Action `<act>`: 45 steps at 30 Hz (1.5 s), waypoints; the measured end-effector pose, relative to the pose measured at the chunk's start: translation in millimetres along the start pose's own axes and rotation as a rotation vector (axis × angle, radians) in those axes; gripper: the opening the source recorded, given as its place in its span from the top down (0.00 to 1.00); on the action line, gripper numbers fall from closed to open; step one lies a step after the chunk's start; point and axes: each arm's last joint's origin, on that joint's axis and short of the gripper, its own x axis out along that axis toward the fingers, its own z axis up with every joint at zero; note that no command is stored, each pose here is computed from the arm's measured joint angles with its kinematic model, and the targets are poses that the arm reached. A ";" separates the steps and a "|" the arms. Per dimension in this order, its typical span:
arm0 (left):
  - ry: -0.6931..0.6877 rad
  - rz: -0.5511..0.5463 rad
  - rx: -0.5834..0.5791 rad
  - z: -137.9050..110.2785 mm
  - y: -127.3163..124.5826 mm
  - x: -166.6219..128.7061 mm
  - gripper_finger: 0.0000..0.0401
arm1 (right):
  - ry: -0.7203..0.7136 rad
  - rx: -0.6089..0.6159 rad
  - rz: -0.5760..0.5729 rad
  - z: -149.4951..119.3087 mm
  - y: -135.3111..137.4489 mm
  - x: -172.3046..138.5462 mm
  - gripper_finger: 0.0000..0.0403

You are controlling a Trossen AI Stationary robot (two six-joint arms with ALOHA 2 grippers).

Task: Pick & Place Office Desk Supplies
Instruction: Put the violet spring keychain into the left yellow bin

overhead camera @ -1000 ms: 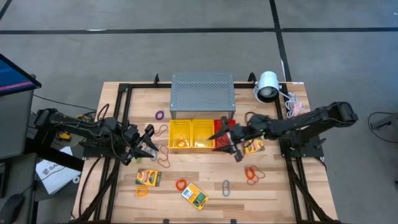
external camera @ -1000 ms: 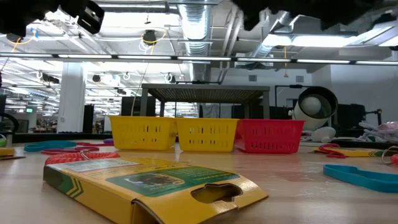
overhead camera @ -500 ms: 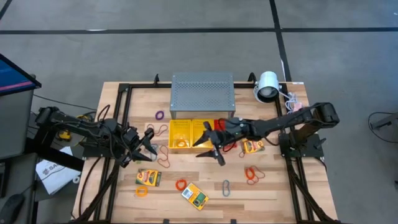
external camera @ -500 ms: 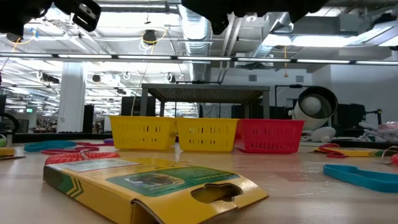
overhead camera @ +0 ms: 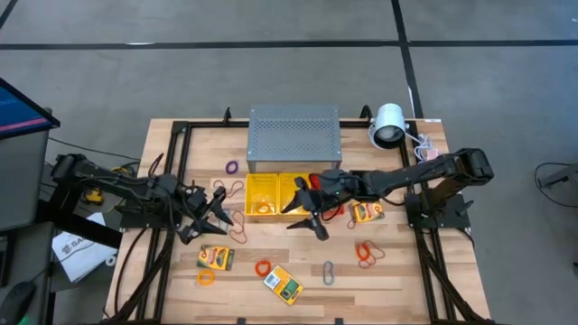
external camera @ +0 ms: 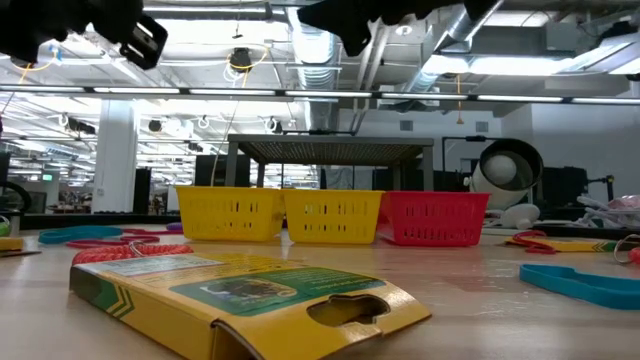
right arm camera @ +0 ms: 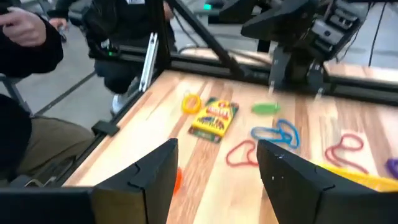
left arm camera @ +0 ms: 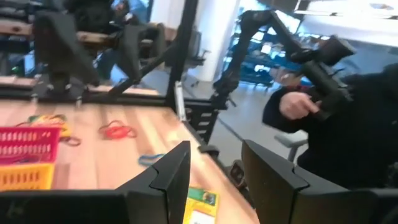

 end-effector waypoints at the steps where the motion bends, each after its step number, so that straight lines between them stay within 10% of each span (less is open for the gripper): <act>1: 0.010 0.014 -0.003 -1.6 1.2 1.6 0.65 | 0.015 0.003 0.003 1.2 0.9 -0.2 0.48; 34: 0.302 0.150 -0.260 -28.9 11.6 11.5 0.65 | 0.364 0.162 0.047 -33.1 31.3 29.6 0.48; 45: 0.389 0.545 -0.115 18.0 24.6 4.7 0.65 | 0.316 0.126 0.053 -21.0 32.9 19.1 0.48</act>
